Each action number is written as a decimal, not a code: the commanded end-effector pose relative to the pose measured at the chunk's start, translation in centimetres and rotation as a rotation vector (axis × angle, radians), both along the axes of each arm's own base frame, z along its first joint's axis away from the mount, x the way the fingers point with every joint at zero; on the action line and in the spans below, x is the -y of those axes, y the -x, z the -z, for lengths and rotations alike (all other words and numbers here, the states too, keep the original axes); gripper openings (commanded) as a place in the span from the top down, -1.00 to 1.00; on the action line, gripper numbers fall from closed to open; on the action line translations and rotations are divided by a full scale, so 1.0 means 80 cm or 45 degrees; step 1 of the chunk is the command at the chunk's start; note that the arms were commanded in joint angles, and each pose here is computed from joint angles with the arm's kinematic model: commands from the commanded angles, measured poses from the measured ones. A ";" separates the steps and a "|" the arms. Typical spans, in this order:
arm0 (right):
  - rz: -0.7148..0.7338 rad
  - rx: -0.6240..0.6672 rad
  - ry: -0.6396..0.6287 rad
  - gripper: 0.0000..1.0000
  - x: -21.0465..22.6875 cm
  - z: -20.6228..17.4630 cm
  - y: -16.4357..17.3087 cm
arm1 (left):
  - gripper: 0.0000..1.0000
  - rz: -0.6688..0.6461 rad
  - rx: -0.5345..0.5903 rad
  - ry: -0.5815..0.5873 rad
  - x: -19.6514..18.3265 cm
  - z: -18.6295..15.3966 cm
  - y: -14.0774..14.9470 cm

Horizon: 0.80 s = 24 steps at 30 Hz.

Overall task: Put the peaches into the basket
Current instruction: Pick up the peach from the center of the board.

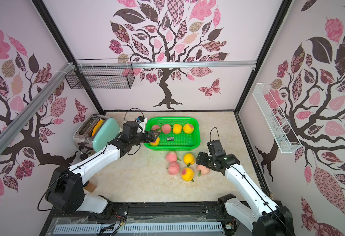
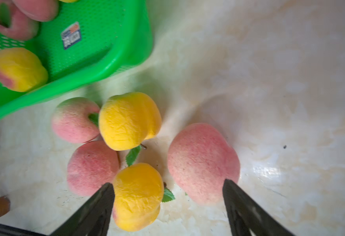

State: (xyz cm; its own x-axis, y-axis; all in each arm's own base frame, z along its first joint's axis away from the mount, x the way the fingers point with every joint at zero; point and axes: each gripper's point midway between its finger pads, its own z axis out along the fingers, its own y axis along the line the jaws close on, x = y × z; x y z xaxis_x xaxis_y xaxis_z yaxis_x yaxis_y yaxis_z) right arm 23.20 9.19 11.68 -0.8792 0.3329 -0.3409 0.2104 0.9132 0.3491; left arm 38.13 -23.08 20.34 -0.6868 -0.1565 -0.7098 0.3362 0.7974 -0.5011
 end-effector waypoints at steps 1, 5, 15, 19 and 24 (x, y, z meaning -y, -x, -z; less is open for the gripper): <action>0.046 -0.013 0.066 -0.72 0.013 -0.010 0.003 | -0.54 -0.011 0.020 -0.012 -0.004 0.002 -0.004; 0.052 -0.036 0.053 -0.71 0.011 0.000 0.005 | -0.54 -0.008 0.006 -0.019 -0.005 -0.001 -0.003; 0.014 -0.127 0.081 -0.71 0.007 0.025 0.001 | -0.54 0.002 -0.004 -0.023 -0.005 0.000 -0.003; 0.010 -0.158 0.089 -0.71 0.006 0.035 0.003 | -0.54 -0.002 -0.008 -0.021 -0.006 0.000 -0.003; -0.009 -0.197 0.064 -0.71 0.000 0.049 0.004 | -0.54 -0.004 -0.008 -0.031 -0.007 0.002 -0.005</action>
